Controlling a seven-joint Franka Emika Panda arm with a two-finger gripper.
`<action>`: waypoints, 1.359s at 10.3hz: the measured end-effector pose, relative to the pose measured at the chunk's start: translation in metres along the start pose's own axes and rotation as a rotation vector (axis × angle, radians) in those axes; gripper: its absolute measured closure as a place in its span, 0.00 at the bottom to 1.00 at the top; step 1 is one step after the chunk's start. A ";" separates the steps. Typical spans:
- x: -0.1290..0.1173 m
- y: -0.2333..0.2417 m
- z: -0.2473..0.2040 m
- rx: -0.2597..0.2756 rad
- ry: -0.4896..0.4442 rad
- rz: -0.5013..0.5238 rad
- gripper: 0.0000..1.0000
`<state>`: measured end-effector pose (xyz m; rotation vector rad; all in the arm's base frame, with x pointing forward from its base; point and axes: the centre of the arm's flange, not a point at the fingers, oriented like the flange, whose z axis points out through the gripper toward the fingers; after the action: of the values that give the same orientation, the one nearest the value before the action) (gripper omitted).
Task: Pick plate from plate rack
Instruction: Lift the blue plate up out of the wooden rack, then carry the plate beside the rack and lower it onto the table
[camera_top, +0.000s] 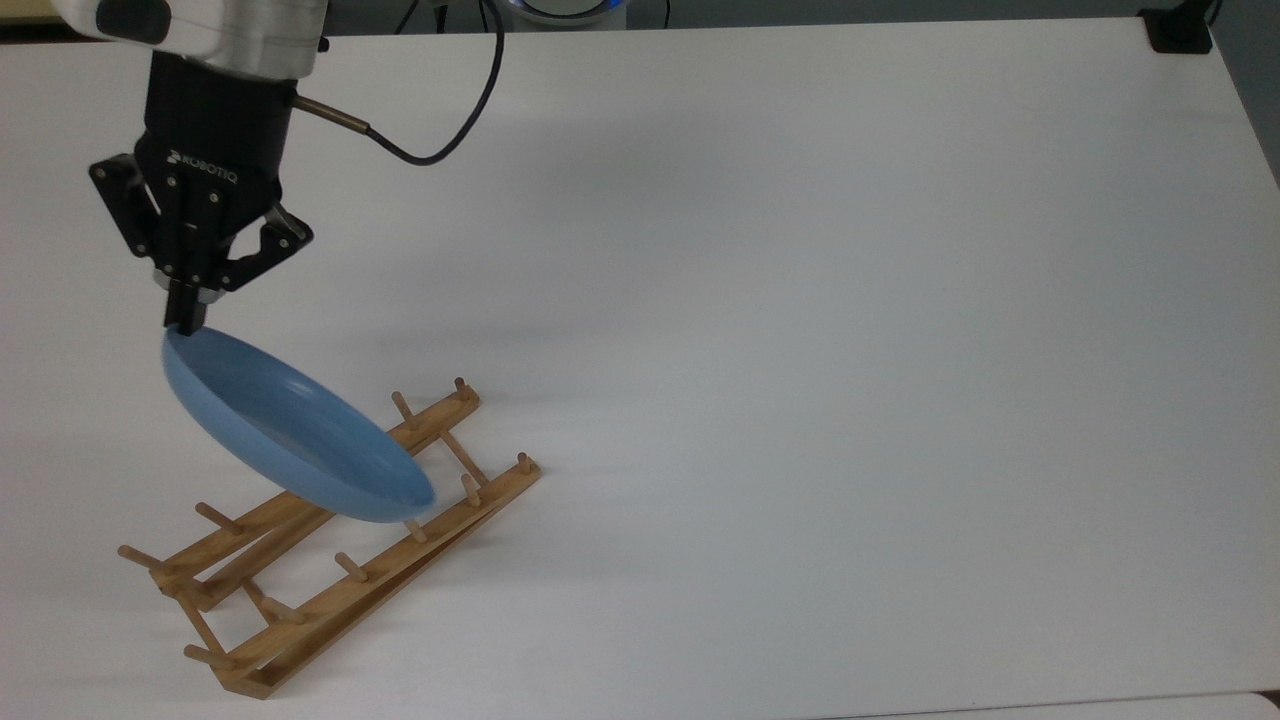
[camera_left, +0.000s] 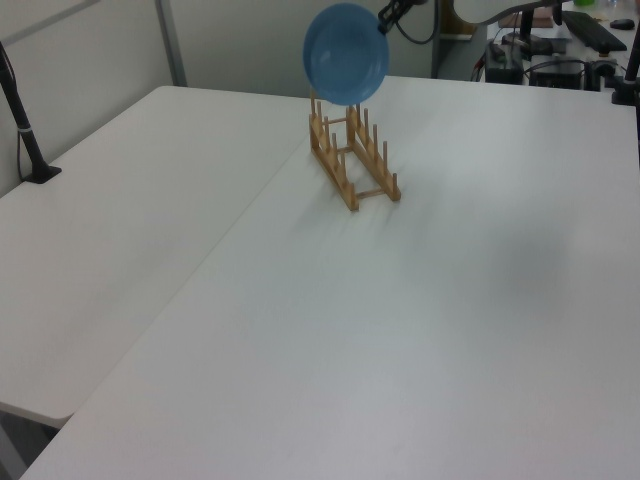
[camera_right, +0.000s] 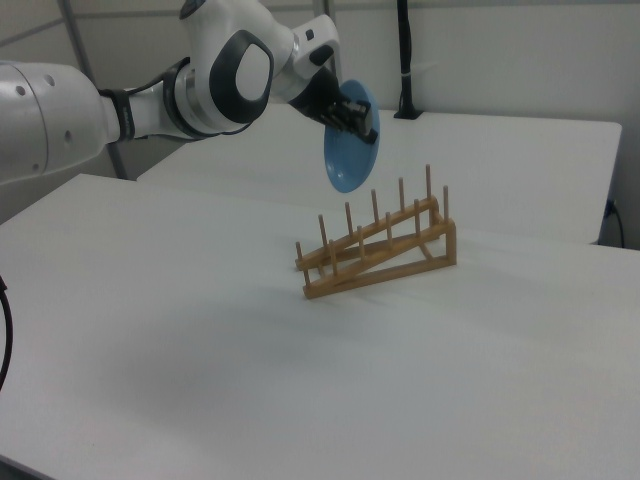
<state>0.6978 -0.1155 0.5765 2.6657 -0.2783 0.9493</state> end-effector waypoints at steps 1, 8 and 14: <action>-0.006 -0.004 0.005 0.021 -0.045 0.025 0.96; -0.064 -0.037 0.028 0.254 -0.483 -0.065 0.96; -0.160 -0.047 0.064 0.468 -0.913 -0.518 0.96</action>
<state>0.6267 -0.0804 0.4167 3.1544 0.4998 -0.4466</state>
